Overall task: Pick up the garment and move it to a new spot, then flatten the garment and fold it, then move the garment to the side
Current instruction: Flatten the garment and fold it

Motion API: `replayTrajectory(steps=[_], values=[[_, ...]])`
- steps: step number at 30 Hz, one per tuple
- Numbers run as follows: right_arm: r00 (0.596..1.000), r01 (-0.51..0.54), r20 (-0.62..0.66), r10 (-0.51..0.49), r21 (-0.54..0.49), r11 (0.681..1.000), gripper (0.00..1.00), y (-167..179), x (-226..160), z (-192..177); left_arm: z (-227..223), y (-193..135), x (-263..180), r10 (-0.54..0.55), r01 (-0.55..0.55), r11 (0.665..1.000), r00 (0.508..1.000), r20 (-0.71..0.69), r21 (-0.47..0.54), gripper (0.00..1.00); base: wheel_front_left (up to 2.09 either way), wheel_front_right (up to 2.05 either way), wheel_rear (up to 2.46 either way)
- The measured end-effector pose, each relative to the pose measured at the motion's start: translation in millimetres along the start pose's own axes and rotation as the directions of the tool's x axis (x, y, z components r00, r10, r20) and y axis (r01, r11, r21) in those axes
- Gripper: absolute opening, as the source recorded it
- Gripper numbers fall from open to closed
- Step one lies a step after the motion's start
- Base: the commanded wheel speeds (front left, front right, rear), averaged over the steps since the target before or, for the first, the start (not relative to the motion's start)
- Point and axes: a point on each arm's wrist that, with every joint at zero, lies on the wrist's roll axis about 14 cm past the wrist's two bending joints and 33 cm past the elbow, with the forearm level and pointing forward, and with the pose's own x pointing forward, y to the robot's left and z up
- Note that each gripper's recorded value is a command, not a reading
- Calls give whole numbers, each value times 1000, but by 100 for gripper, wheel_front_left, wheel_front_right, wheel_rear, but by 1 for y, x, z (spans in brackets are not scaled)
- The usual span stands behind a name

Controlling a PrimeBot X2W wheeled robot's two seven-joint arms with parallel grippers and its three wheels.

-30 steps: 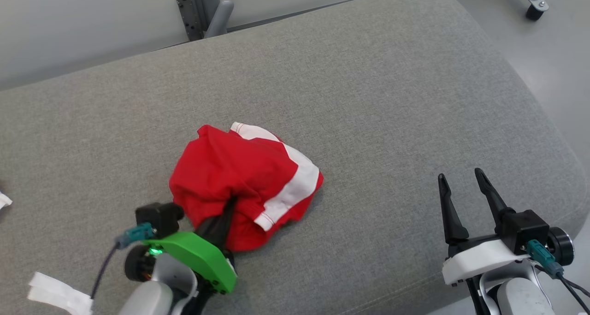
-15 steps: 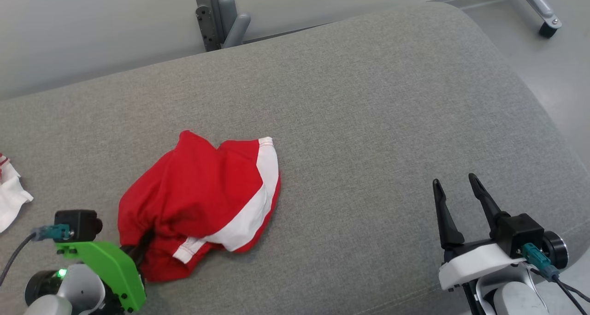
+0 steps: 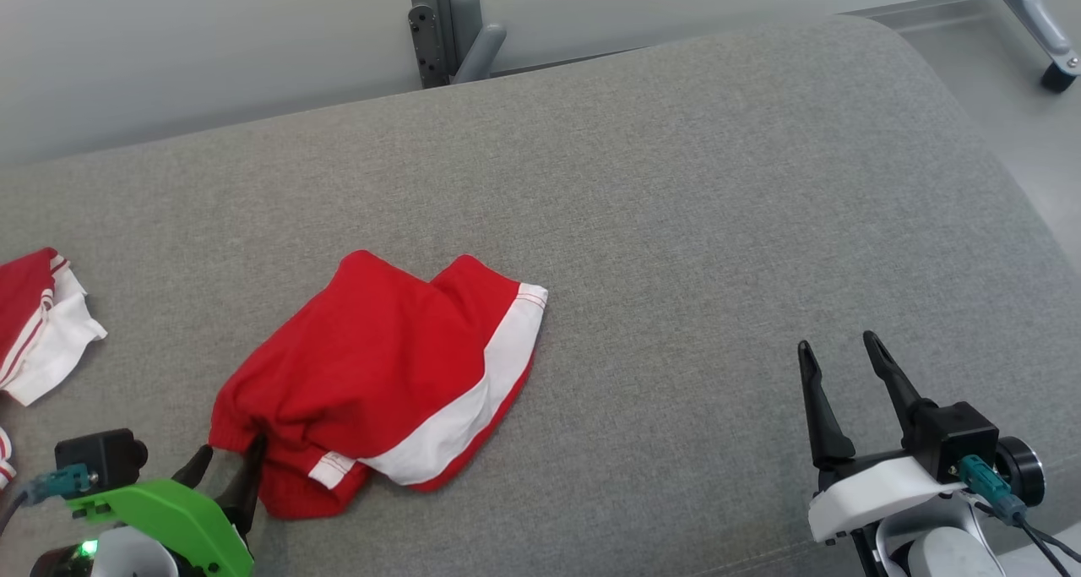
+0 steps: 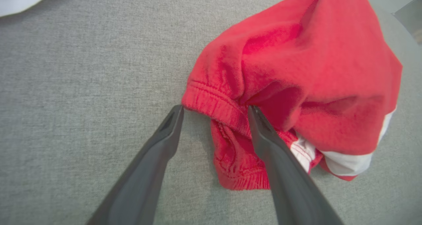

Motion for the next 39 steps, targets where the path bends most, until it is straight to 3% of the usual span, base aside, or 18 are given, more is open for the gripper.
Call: replayTrajectory(steps=[4, 8, 18, 26, 27, 28, 39], values=[[1000, -5, -4, 5, -3, 1000, 100, 2, -3, -1, -2, 4, -14, 36, -35, 999, 998, 50, -13, 100, 0, 0, 0], [1000, -22, 2, 22, -8, 1000, 100, 7, -2, 0, -4, -6, -28, 25, -16, 995, 994, 103, -94, 100, 0, 0, 0], [998, -54, -12, 54, -18, 998, 100, 16, 4, -4, -39, -57, -20, -96, 108, 966, 994, 60, -234, 100, 0, 0, 0], [998, -51, -23, 50, -24, 998, 100, 15, 9, -8, -42, -39, 3, -37, 46, 979, 998, 52, -197, 100, 0, 0, 0], [999, -49, -25, 49, -24, 998, 100, 14, 9, -8, -43, -41, 5, -48, 57, 978, 998, 50, -199, 78, 0, 0, 0], [999, -47, -27, 46, -24, 999, 100, 14, 8, -9, -43, -44, 6, -65, 74, 978, 997, 50, -196, 0, 0, 0, 0], [998, -49, -40, 48, -14, 999, 100, 15, 6, -13, -44, -54, -15, -159, 163, 985, 985, 58, -61, 0, 0, 0, 0]])
